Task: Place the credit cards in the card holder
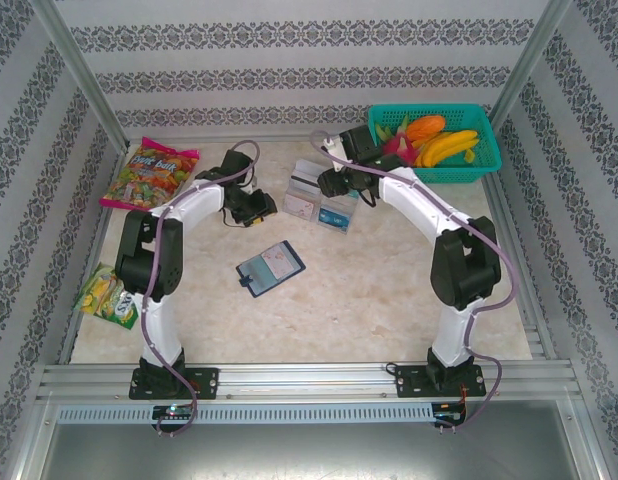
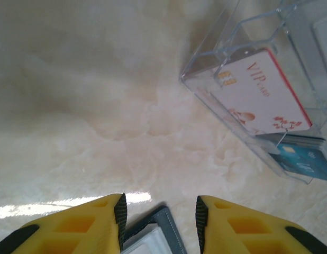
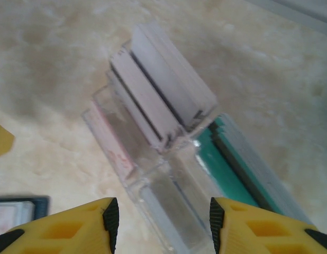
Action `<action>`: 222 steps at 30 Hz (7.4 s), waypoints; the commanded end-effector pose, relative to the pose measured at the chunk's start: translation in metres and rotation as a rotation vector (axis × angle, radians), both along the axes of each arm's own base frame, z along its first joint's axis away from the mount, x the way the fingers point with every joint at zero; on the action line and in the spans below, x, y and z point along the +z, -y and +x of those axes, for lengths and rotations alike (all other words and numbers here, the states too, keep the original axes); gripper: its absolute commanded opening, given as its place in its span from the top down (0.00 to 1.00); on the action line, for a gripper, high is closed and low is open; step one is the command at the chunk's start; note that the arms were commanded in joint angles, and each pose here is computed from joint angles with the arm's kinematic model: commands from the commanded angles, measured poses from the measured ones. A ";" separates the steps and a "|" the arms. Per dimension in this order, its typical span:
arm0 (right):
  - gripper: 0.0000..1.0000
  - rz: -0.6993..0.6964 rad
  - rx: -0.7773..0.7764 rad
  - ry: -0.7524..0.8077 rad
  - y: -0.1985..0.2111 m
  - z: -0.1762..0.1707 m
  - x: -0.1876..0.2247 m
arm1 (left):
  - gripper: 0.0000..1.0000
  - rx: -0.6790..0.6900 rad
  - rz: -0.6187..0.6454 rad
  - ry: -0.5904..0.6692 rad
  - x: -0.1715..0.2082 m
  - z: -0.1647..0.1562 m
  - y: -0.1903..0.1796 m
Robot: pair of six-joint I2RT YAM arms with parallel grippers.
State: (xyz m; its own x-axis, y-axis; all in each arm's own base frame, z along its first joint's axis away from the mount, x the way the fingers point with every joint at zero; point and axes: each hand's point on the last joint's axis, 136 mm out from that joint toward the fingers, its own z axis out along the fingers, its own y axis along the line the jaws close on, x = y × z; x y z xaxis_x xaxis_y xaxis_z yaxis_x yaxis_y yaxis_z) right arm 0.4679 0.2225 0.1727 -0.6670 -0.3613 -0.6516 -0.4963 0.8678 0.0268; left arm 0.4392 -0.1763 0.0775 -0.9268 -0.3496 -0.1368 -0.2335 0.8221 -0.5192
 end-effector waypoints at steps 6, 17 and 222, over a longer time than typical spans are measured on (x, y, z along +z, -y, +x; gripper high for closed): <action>0.49 -0.233 -0.059 -0.026 0.055 0.025 -0.009 | 0.57 -0.036 -0.032 0.027 0.010 0.015 0.021; 0.49 -0.318 -0.014 -0.066 0.058 0.037 -0.031 | 0.57 -0.056 -0.054 0.023 0.009 0.016 0.035; 0.87 -0.169 -0.009 -0.041 0.072 0.058 -0.009 | 0.57 -0.088 -0.089 0.008 0.012 0.006 0.057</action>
State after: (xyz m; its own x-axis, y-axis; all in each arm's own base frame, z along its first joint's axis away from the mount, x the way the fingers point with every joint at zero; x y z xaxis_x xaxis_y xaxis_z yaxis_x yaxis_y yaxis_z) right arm 0.5304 0.1504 0.1415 -0.7050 -0.4884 -0.5142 -0.4967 0.8576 -0.1336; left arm 0.4431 -0.2243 0.0777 -0.9526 -0.2877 -0.0994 -0.1812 0.7984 -0.5742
